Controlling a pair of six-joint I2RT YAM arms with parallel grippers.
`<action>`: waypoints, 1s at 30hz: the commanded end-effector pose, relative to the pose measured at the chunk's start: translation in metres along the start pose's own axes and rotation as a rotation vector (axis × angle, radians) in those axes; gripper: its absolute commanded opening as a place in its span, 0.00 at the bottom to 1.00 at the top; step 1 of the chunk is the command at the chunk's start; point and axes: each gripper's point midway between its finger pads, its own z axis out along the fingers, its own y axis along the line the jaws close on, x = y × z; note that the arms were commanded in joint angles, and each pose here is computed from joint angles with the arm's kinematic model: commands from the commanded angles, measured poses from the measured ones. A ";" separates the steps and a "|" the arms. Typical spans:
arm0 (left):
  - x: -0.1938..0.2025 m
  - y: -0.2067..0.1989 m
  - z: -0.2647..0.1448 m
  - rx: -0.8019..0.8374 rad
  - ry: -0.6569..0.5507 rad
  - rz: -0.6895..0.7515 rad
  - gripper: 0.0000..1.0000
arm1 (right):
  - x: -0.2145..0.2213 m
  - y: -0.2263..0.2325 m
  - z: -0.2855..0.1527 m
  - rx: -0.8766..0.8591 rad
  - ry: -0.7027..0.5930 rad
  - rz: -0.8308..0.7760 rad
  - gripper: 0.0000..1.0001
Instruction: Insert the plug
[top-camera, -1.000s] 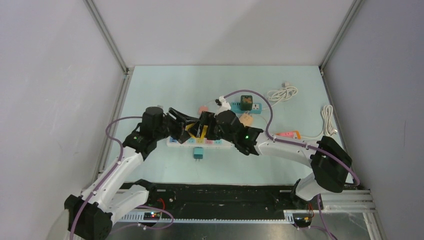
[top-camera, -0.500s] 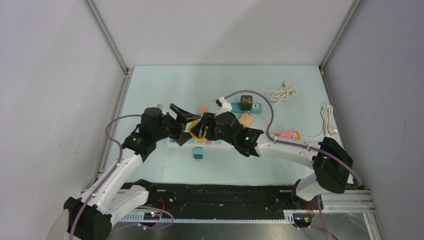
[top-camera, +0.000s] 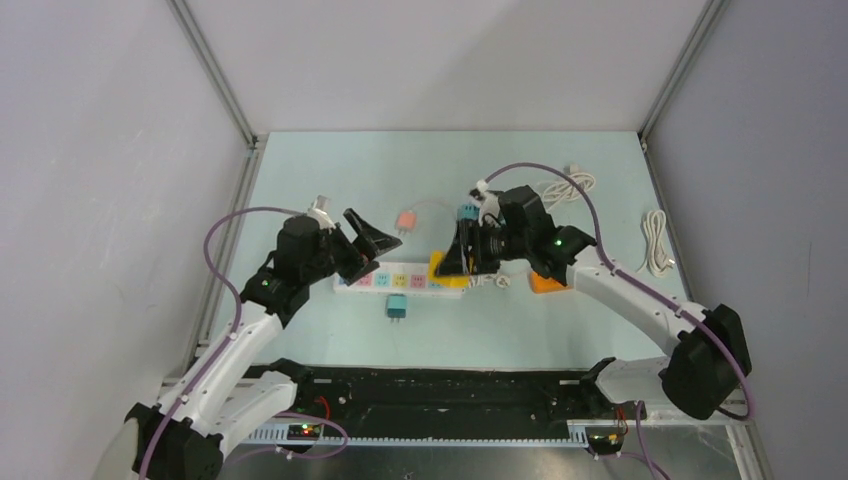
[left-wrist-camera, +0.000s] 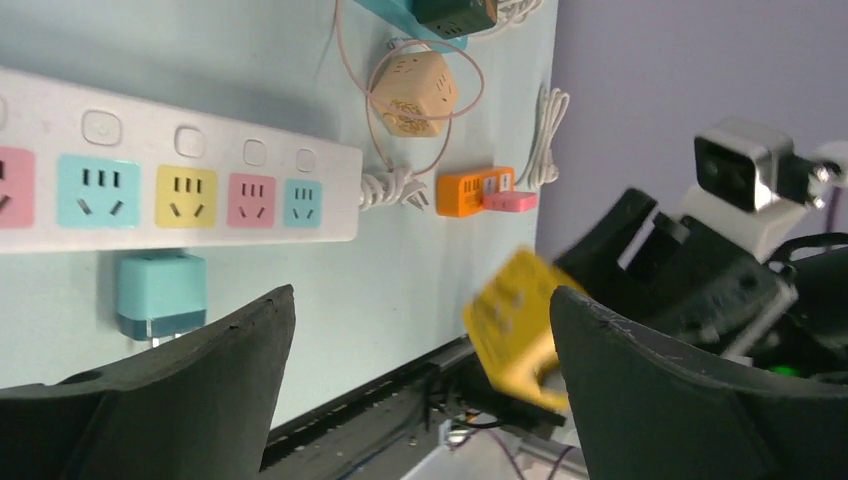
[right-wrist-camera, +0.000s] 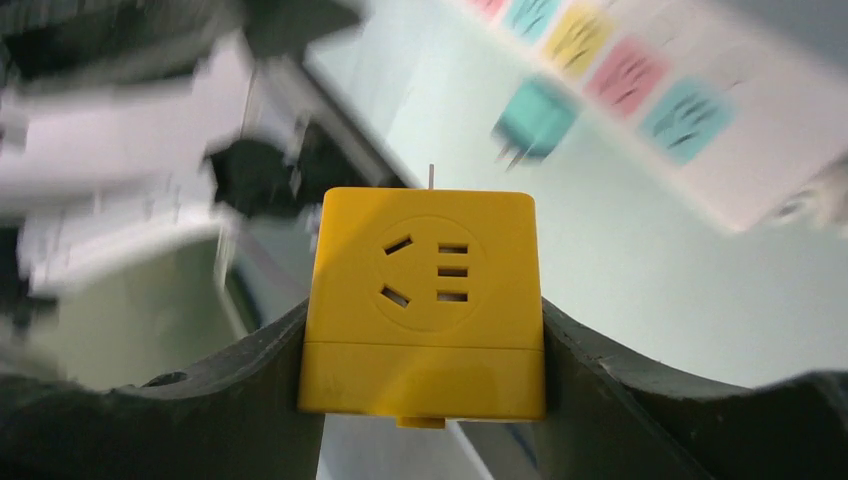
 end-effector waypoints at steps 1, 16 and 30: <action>-0.003 -0.006 -0.009 0.065 -0.022 0.240 1.00 | 0.065 0.079 -0.063 -0.419 0.246 -0.327 0.24; 0.004 -0.012 -0.014 0.113 0.019 0.339 1.00 | 0.100 0.141 -0.120 -0.768 0.281 -0.561 0.23; -0.032 0.056 -0.013 -0.259 -0.144 0.351 1.00 | 0.060 0.035 -0.029 0.014 0.327 -0.282 0.23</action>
